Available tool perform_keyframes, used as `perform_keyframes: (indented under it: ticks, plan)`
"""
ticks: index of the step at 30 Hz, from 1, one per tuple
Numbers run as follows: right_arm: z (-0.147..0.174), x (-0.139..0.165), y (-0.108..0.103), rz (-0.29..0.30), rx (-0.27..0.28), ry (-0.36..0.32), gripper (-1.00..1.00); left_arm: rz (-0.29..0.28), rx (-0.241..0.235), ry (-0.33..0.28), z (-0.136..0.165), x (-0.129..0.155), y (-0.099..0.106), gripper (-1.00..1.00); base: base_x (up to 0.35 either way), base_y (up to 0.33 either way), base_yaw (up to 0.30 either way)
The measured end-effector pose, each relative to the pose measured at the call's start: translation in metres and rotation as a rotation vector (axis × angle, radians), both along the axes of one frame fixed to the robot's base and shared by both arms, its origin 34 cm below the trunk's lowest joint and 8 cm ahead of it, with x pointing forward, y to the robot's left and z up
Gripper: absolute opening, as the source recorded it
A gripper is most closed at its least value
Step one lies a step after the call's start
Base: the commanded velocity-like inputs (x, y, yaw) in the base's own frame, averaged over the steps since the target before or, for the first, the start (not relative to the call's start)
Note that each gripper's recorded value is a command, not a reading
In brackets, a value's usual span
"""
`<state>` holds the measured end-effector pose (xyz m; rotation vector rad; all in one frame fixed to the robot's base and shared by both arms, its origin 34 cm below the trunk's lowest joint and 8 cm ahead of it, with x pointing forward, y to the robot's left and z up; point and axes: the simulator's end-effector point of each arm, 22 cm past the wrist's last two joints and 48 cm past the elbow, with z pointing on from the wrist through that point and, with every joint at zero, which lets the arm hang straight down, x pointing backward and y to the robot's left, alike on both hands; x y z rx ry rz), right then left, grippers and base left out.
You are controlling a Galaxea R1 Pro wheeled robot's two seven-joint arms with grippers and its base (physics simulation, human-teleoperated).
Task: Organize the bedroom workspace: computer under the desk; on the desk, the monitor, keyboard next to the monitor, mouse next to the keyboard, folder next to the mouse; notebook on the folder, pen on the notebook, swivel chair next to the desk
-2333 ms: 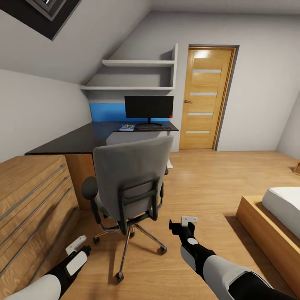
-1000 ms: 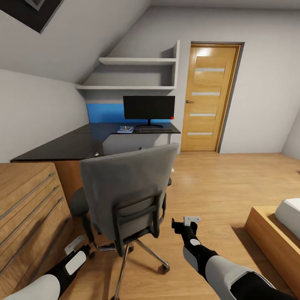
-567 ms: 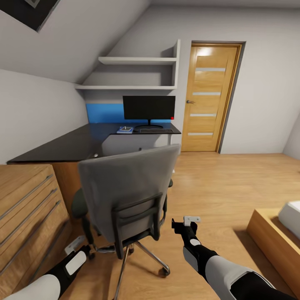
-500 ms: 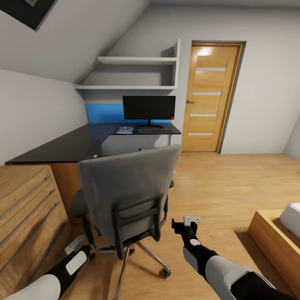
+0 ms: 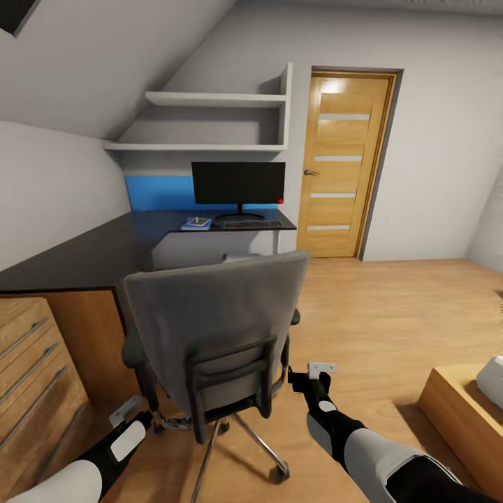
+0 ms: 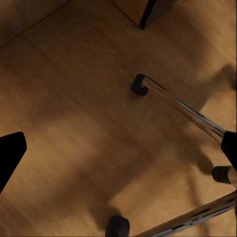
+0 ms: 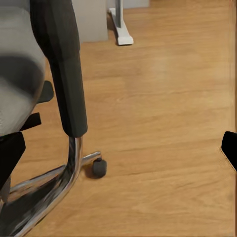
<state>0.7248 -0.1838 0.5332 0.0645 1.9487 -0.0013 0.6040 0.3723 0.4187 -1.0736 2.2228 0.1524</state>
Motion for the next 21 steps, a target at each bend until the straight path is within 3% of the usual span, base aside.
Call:
perform_keyframes:
  ticks: [10,16,21]
  plan:
    - [0.0032,0.0005,0.0,-0.001,0.001,-0.006,1.0,0.001,0.001,-0.003,0.0021,0.0004,0.0004,1.0,0.302,0.0,-0.067]
    - [0.0025,0.0005,-0.0003,-0.001,0.001,-0.005,1.0,-0.012,0.002,-0.006,0.0026,0.0028,-0.0025,1.0,0.001,0.009,0.0]
    - [0.002,0.0005,-0.0003,-0.001,0.001,-0.004,1.0,-0.012,0.001,-0.006,0.0022,0.0027,-0.0026,1.0,-0.243,0.073,0.0]
